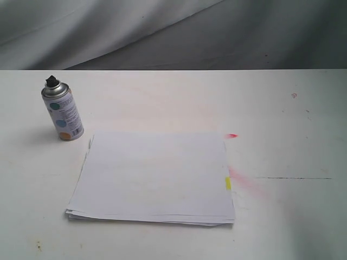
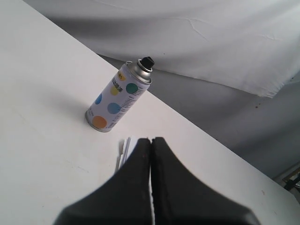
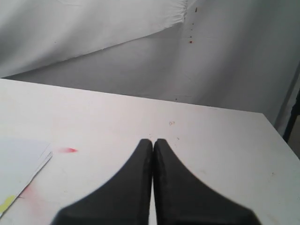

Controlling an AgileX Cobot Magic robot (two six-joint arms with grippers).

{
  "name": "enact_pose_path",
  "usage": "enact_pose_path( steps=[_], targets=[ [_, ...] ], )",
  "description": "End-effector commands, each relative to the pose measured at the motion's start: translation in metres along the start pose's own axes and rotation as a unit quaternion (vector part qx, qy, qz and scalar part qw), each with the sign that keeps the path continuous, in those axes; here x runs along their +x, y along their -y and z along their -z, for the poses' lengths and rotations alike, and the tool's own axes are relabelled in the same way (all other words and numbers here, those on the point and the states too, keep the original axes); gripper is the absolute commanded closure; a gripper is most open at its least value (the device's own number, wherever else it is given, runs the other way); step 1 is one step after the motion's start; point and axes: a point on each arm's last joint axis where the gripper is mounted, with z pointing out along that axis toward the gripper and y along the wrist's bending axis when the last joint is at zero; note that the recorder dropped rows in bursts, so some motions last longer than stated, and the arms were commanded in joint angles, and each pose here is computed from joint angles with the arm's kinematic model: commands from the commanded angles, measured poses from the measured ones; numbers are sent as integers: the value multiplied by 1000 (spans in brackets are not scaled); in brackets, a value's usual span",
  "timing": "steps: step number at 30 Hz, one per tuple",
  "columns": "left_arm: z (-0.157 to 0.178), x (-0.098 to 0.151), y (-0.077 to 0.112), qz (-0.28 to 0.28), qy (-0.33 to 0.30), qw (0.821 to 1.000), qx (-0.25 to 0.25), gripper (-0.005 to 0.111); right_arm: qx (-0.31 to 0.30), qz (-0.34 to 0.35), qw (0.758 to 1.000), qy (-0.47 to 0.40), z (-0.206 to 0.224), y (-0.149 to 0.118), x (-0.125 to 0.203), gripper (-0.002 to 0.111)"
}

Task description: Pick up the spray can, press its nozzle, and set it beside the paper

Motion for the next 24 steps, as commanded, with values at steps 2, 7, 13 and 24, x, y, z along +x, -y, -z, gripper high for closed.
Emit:
enact_pose_path(
  steps=[2,7,13,24],
  targets=[
    [0,1,-1,-3,1,1000,0,107,4,9,1000,-14,0,0,3,108],
    [0,1,-1,-3,1,1000,0,107,4,9,1000,-14,0,0,3,108],
    [0,1,-1,-3,1,1000,0,107,4,9,1000,-14,0,0,3,108],
    [0,-1,-6,-177,6,984,-31,107,4,9,1000,-14,0,0,3,108]
  ],
)
